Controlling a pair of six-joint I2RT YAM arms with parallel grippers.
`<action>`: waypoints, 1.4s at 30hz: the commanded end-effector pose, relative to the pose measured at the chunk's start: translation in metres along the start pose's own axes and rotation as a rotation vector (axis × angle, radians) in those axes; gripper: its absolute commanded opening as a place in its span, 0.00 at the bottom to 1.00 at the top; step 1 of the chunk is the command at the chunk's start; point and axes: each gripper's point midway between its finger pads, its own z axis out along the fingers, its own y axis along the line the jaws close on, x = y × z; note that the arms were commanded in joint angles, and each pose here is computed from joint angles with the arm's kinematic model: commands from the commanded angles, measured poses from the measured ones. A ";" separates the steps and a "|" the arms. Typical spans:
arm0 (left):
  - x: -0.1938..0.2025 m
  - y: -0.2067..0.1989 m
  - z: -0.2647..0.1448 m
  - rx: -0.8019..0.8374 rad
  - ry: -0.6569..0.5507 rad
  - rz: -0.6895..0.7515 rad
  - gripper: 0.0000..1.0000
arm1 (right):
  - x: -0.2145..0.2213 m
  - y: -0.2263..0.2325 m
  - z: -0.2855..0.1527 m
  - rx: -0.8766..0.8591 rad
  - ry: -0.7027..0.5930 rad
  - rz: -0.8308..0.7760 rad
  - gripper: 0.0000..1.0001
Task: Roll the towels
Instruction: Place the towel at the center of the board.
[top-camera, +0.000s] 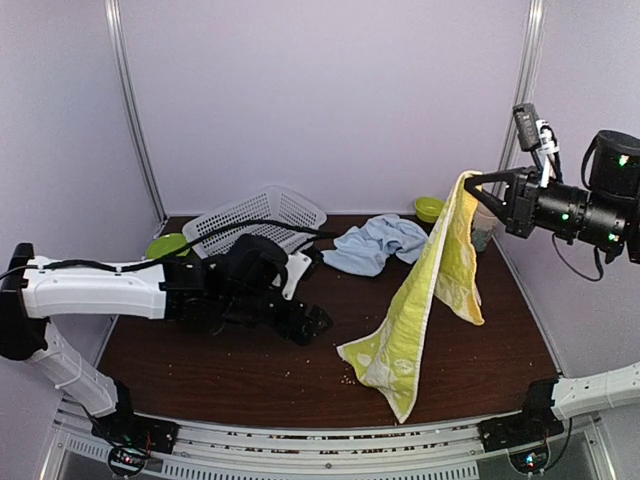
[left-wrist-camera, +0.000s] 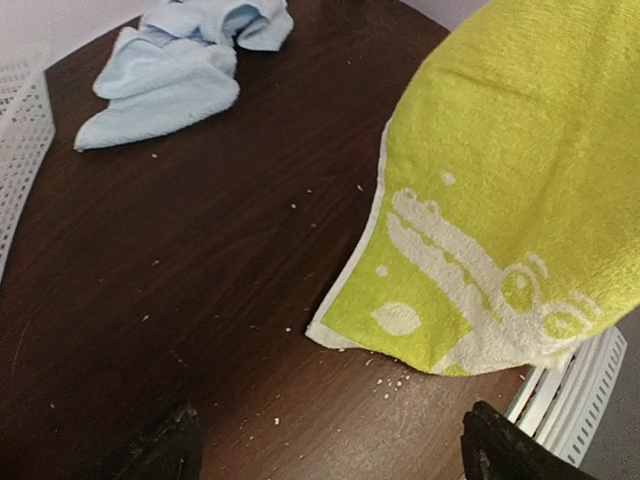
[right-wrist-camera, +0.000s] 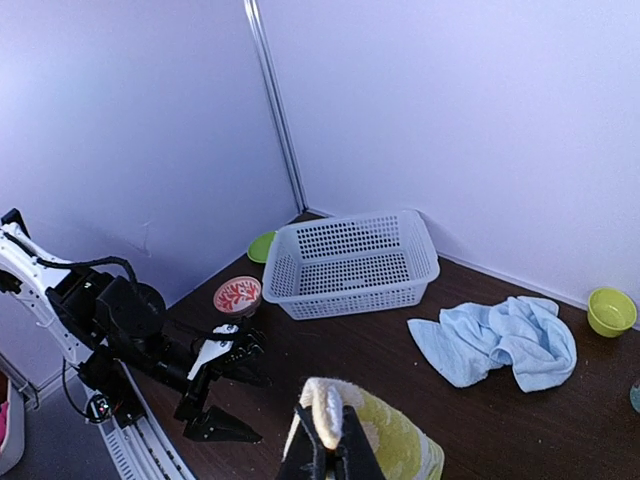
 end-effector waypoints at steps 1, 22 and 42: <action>-0.018 -0.034 0.024 0.045 -0.033 0.063 0.92 | 0.029 -0.027 0.014 0.149 0.040 0.049 0.00; -0.016 0.024 -0.049 -0.159 -0.233 -0.056 0.91 | -0.006 0.005 0.100 0.034 0.009 0.191 0.00; 0.001 0.016 0.006 -0.189 -0.068 0.048 0.92 | 0.132 -0.185 0.104 0.512 0.166 0.402 0.00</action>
